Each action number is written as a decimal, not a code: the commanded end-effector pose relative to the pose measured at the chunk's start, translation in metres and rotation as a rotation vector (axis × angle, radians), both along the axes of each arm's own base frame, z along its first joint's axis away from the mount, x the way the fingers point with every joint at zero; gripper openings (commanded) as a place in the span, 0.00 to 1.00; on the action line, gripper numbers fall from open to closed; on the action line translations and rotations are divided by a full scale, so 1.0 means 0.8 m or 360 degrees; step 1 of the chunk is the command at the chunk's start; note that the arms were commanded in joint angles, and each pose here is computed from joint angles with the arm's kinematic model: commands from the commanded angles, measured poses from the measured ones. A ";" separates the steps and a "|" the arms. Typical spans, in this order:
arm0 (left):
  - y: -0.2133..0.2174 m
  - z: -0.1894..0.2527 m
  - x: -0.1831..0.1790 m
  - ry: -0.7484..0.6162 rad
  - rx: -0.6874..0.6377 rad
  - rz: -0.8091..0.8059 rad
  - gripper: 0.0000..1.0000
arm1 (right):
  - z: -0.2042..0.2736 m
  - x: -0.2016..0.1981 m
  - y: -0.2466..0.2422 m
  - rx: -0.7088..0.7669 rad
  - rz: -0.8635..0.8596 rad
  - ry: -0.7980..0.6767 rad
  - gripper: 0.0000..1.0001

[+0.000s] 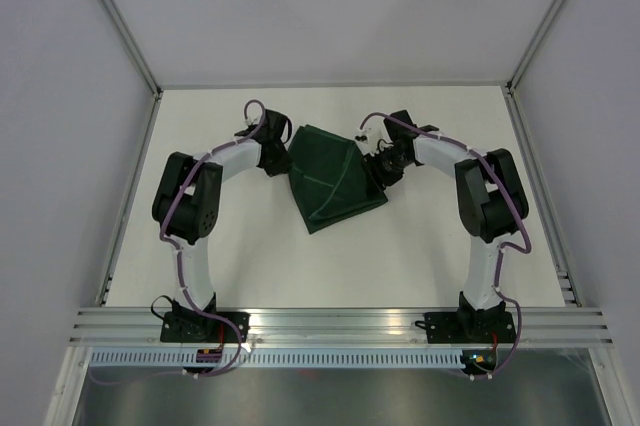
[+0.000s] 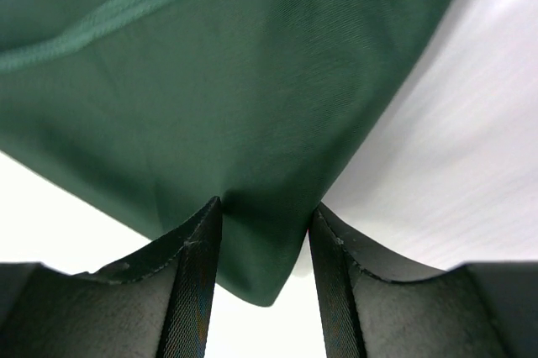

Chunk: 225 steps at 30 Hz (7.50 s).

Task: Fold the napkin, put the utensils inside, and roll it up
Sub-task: Fold the napkin, then roll the napkin with the utensil

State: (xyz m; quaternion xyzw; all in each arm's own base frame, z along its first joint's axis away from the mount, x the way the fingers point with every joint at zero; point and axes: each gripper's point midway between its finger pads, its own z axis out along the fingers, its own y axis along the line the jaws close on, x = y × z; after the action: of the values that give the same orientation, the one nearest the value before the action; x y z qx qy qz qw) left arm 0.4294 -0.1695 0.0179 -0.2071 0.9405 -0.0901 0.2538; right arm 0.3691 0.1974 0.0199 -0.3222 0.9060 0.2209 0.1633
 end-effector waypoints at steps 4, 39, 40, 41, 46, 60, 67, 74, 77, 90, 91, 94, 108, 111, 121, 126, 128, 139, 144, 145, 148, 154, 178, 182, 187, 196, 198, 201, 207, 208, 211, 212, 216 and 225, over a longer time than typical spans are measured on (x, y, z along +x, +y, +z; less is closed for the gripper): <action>-0.014 -0.003 0.014 0.0055 0.0017 -0.0184 0.02 | 0.006 -0.056 -0.012 0.0002 0.0069 0.0145 0.51; -0.036 0.145 0.091 -0.0326 -0.0196 -0.0416 0.43 | 0.087 -0.096 -0.009 0.0153 -0.0104 0.0215 0.67; -0.032 0.160 0.093 -0.0371 -0.0200 -0.0413 0.45 | 0.093 -0.091 -0.013 0.0138 -0.0089 0.0170 0.67; -0.027 0.188 0.091 -0.0443 -0.0206 -0.0418 0.49 | 0.105 -0.081 -0.017 0.0118 -0.0085 0.0092 0.68; -0.033 0.277 0.083 -0.0719 -0.0302 -0.0505 0.53 | 0.143 -0.018 -0.042 -0.0116 0.0068 -0.0437 0.71; 0.008 0.373 -0.081 -0.1145 -0.0233 -0.0554 0.62 | 0.094 -0.091 0.074 -0.0097 0.0799 -0.0961 0.71; 0.022 0.417 -0.130 -0.1291 -0.0260 -0.0574 0.67 | 0.072 -0.117 0.110 -0.0120 0.0904 -0.0953 0.70; 0.024 0.411 -0.139 -0.1281 -0.0253 -0.0588 0.68 | 0.048 -0.136 0.124 -0.0137 0.0966 -0.0919 0.69; 0.024 0.411 -0.140 -0.1284 -0.0247 -0.0605 0.69 | 0.039 -0.140 0.124 -0.0150 0.0985 -0.0926 0.68; 0.028 0.382 -0.142 -0.1225 -0.0192 -0.0623 0.69 | -0.011 -0.141 0.109 -0.0305 0.1013 -0.0930 0.59; 0.028 0.381 -0.142 -0.1233 -0.0193 -0.0623 0.69 | -0.012 -0.140 0.108 -0.0305 0.1011 -0.0929 0.58; 0.026 0.362 -0.142 -0.1191 -0.0194 -0.0632 0.69 | -0.017 -0.145 0.103 -0.0327 0.1033 -0.0908 0.53; 0.018 0.343 -0.144 -0.1208 -0.0214 -0.0709 0.68 | -0.041 -0.164 0.092 -0.0397 0.1161 -0.0704 0.16; 0.014 0.340 -0.146 -0.1235 -0.0230 -0.0739 0.68 | -0.048 -0.177 0.085 -0.0392 0.1199 -0.0589 0.13; -0.002 0.345 -0.158 -0.1407 -0.0209 -0.0846 0.61 | -0.026 -0.176 0.090 -0.0150 0.1173 -0.0234 0.09; -0.021 0.350 -0.165 -0.1587 -0.0106 -0.0895 0.55 | -0.021 -0.176 0.084 -0.0037 0.1148 -0.0025 0.08; -0.024 0.338 -0.167 -0.1611 -0.0039 -0.0908 0.50 | -0.023 -0.169 0.083 -0.0014 0.1123 0.0015 0.08; -0.040 0.297 -0.196 -0.1963 0.0044 -0.1091 0.49 | -0.034 -0.158 0.071 0.0045 0.1055 0.0210 0.07; -0.066 0.269 -0.209 -0.2070 0.0119 -0.1344 0.52 | -0.038 -0.154 0.069 0.0060 0.1026 0.0280 0.07; -0.071 0.258 -0.206 -0.2053 0.0190 -0.1408 0.53 | -0.039 -0.155 0.068 0.0064 0.1027 0.0296 0.07; -0.090 0.242 -0.207 -0.2036 0.0232 -0.1555 0.55 | -0.039 -0.153 0.067 0.0086 0.1016 0.0335 0.07; -0.134 0.203 -0.218 -0.1961 0.0391 -0.1871 0.56 | -0.041 -0.147 0.058 0.0098 0.1000 0.0381 0.07; -0.217 0.055 -0.245 -0.1495 0.0867 -0.2641 0.65 | -0.056 -0.135 0.025 0.0131 0.0943 0.0517 0.06; -0.218 0.049 -0.238 -0.1519 0.0948 -0.2664 0.67 | -0.060 -0.133 0.021 0.0138 0.0934 0.0532 0.06; -0.223 0.033 -0.232 -0.1496 0.1035 -0.2741 0.68 | -0.063 -0.133 0.016 0.0145 0.0934 0.0554 0.06; -0.230 0.009 -0.225 -0.1461 0.1117 -0.2850 0.68 | -0.061 -0.133 0.011 0.0152 0.0929 0.0562 0.06; -0.230 0.001 -0.230 -0.1419 0.1097 -0.2898 0.67 | -0.060 -0.133 0.010 0.0152 0.0931 0.0563 0.06; -0.232 -0.010 -0.233 -0.1347 0.1073 -0.2960 0.62 | -0.060 -0.131 0.012 0.0155 0.0931 0.0561 0.06; -0.234 -0.030 -0.246 -0.1198 0.0956 -0.3089 0.40 | -0.061 -0.129 0.012 0.0160 0.0933 0.0569 0.06; -0.234 -0.033 -0.248 -0.1170 0.0941 -0.3102 0.33 | -0.061 -0.130 0.012 0.0159 0.0932 0.0576 0.06; -0.235 -0.038 -0.252 -0.1097 0.0892 -0.3129 0.22 | -0.061 -0.129 0.012 0.0159 0.0932 0.0579 0.06; -0.240 -0.036 -0.251 -0.1078 0.0881 -0.3141 0.18 | -0.059 -0.128 0.012 0.0160 0.0930 0.0574 0.06; -0.243 -0.044 -0.258 -0.0913 0.0789 -0.3147 0.02 | -0.054 -0.125 0.013 0.0169 0.0924 0.0559 0.07; -0.247 -0.043 -0.278 -0.0775 0.0525 -0.3117 0.02 | -0.013 -0.112 0.017 0.0256 0.0865 0.0475 0.36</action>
State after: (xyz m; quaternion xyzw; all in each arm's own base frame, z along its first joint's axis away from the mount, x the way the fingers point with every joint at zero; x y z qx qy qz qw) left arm 0.2452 -0.3806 0.0191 0.7189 0.5760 -0.1053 0.3746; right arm 0.2498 0.2135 0.0161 -0.4509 0.7893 0.4098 -0.0765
